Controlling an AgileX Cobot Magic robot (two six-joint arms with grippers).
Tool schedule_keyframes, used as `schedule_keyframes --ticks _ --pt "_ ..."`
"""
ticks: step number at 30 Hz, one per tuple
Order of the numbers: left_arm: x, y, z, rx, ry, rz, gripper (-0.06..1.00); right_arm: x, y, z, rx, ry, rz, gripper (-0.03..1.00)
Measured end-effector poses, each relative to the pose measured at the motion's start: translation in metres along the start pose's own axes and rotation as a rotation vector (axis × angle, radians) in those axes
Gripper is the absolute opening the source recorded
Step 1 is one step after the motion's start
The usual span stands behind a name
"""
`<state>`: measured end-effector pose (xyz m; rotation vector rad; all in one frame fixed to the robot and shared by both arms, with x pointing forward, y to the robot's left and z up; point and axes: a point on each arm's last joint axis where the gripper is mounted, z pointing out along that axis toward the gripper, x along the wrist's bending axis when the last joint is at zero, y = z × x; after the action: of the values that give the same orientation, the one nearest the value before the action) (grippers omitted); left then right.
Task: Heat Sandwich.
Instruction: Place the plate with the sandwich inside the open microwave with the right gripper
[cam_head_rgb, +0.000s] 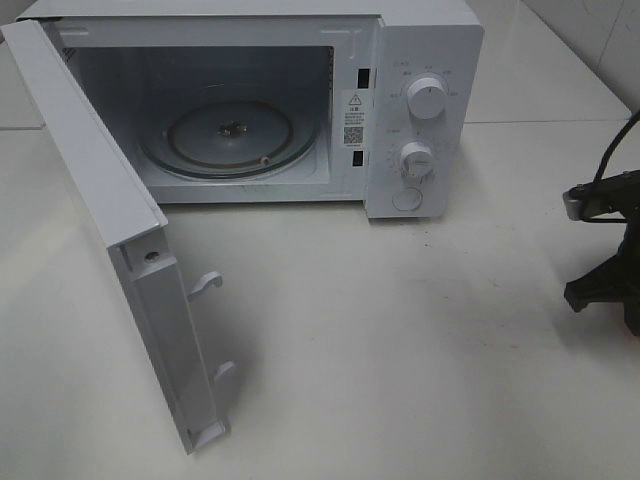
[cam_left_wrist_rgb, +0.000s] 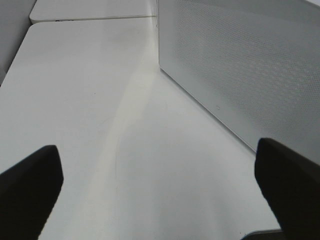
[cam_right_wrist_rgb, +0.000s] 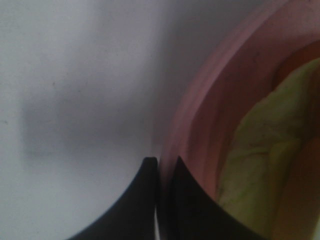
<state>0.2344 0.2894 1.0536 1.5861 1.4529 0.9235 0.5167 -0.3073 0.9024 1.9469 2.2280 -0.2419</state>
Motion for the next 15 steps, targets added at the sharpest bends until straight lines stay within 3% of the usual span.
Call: schedule_keyframes --ticks 15 --pt "0.000 0.000 0.000 0.000 0.000 0.000 0.99 0.005 -0.010 -0.032 -0.003 -0.077 -0.001 0.04"
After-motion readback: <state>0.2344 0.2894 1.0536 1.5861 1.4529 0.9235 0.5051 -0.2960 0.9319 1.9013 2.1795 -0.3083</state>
